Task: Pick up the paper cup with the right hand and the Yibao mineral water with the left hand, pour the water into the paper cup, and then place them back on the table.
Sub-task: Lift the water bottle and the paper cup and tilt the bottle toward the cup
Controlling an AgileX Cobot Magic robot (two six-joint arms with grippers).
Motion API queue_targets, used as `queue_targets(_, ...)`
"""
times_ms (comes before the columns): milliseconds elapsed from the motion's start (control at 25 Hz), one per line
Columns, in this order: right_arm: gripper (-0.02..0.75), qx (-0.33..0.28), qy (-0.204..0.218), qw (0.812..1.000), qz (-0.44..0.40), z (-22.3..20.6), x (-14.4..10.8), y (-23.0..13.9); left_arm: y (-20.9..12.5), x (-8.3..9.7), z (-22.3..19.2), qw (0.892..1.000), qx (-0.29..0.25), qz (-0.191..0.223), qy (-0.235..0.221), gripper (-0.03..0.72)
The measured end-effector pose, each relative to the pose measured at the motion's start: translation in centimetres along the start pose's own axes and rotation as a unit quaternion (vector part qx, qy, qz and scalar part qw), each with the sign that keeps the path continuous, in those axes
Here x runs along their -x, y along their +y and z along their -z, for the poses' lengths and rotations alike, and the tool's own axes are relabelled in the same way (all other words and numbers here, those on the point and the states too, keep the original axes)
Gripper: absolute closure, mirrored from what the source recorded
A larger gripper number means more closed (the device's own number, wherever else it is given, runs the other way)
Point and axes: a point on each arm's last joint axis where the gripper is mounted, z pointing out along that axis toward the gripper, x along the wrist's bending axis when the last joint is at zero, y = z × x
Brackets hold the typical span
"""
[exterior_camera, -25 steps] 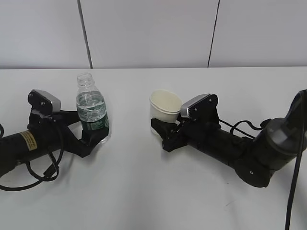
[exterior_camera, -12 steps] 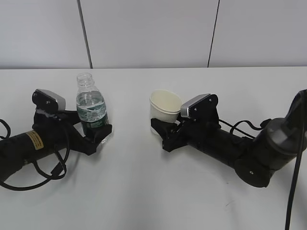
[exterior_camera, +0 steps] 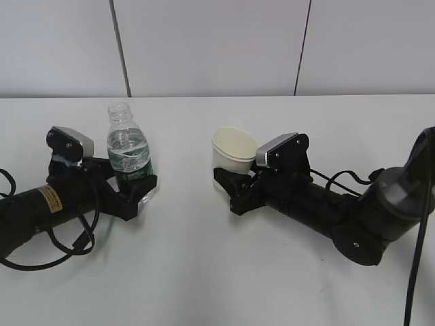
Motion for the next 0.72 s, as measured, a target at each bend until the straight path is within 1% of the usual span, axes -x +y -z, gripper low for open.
queue_targets(320, 0.206, 0.000, 0.000, 1.000, 0.000, 0.00, 0.00, 0.00, 0.01, 0.00, 0.00, 1.000, 0.000, 0.000, 0.000, 0.207)
queue_targets(560, 0.206, 0.000, 0.000, 1.000, 0.000, 0.00, 0.00, 0.00, 0.01, 0.00, 0.00, 1.000, 0.001, 0.000, 0.000, 0.258)
queue_targets(720, 0.206, 0.000, 0.000, 1.000, 0.000, 0.00, 0.00, 0.00, 0.01, 0.00, 0.00, 1.000, 0.001, 0.001, 0.000, 0.270)
